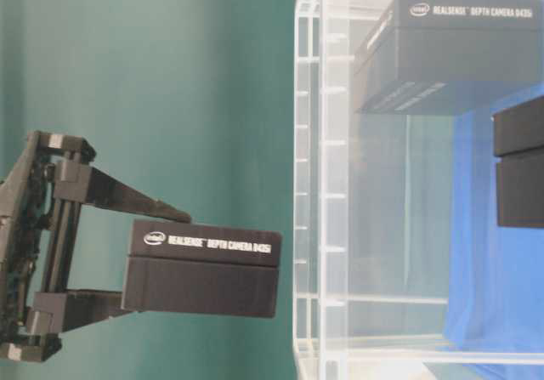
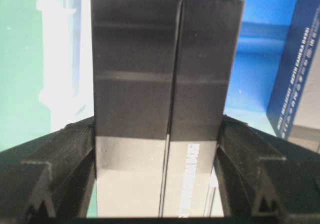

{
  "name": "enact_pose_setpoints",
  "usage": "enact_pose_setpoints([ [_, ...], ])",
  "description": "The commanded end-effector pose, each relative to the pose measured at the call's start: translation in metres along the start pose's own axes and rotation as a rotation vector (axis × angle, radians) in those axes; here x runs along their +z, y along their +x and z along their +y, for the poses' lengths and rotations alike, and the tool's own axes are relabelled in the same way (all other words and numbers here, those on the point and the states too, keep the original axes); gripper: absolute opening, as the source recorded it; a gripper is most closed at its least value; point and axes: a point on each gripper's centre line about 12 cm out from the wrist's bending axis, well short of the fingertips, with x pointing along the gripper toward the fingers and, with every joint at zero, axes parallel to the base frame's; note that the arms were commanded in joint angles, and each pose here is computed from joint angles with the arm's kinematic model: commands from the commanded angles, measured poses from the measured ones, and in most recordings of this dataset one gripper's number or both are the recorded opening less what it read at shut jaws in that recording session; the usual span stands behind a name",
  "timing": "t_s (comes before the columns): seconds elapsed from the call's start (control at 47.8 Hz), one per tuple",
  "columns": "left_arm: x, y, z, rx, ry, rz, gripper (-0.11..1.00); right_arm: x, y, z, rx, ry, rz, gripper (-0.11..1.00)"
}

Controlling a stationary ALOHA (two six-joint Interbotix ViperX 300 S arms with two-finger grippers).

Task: Take the box out of the case with the right arm.
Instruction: 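Lift the left black box upward out of the foam slot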

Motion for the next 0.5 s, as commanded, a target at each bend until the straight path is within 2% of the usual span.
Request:
enact_pose_setpoints([
  [0.0,0.0037,-0.0036,-0.0002,0.001,0.000,-0.016,0.00,0.0029,-0.0456,-0.0080,0.094,0.007,-0.014,0.69],
  [0.482,0.0037,-0.0036,-0.0001,0.000,-0.002,-0.015,0.00,0.0016,-0.0458,-0.0077,0.096,0.004,-0.015,0.69],
])
